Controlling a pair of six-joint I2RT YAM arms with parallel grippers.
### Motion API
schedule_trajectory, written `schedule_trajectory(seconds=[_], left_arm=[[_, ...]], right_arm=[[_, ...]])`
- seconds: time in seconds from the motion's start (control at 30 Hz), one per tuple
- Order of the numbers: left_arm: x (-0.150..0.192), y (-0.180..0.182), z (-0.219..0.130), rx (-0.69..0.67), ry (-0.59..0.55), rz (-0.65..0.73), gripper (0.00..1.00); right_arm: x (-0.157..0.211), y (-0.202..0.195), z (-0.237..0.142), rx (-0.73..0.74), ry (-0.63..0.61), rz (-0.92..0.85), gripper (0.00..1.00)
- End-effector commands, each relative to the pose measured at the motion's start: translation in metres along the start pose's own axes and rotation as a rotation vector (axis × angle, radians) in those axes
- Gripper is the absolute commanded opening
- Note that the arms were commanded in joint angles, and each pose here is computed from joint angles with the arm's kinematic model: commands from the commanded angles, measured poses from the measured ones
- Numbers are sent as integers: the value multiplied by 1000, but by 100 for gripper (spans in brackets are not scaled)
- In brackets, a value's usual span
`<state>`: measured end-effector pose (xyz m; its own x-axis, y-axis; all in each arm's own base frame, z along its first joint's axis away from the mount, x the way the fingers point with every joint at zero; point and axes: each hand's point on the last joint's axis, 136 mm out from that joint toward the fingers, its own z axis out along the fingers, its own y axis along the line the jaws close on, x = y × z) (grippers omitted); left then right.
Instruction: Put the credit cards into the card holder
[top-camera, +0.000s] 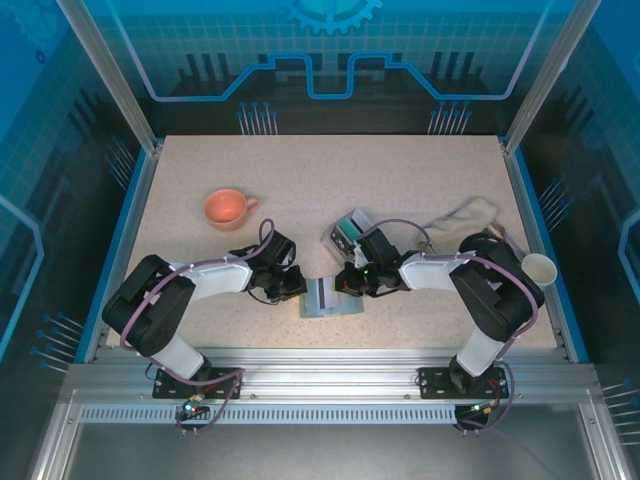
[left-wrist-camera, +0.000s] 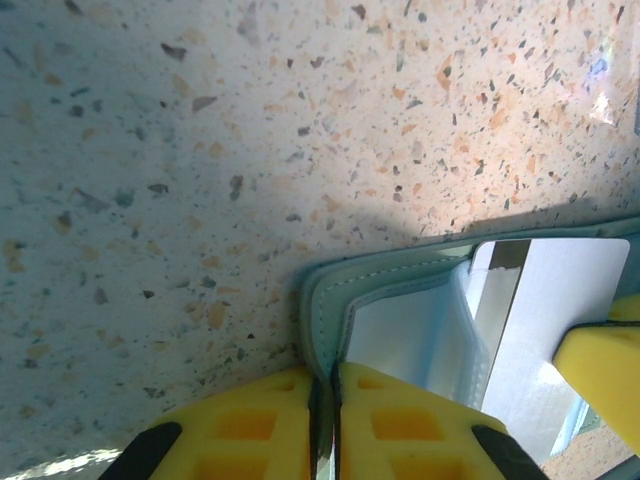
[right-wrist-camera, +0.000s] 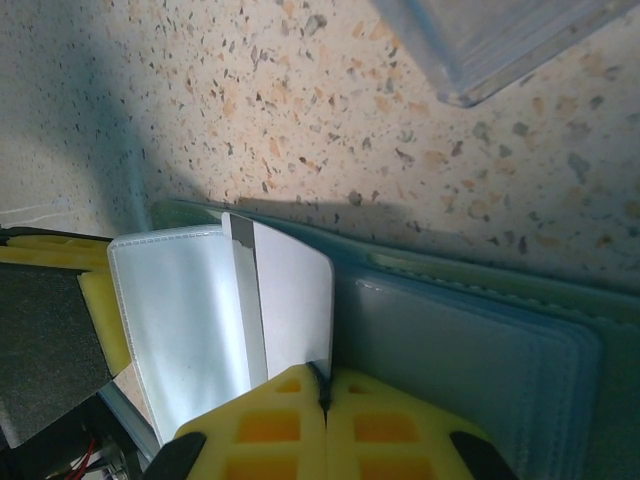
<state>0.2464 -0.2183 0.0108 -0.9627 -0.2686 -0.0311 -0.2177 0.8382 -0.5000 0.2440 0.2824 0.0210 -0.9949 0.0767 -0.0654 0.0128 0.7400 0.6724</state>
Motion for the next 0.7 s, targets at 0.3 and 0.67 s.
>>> schedule_trajectory(seconds=[0.3, 0.67], left_arm=[[14, 26, 19, -95, 41, -4, 11], [15, 42, 15, -172, 18, -36, 16]], right_arm=[[24, 5, 12, 9, 93, -23, 0], [22, 0, 14, 90, 80, -22, 5]])
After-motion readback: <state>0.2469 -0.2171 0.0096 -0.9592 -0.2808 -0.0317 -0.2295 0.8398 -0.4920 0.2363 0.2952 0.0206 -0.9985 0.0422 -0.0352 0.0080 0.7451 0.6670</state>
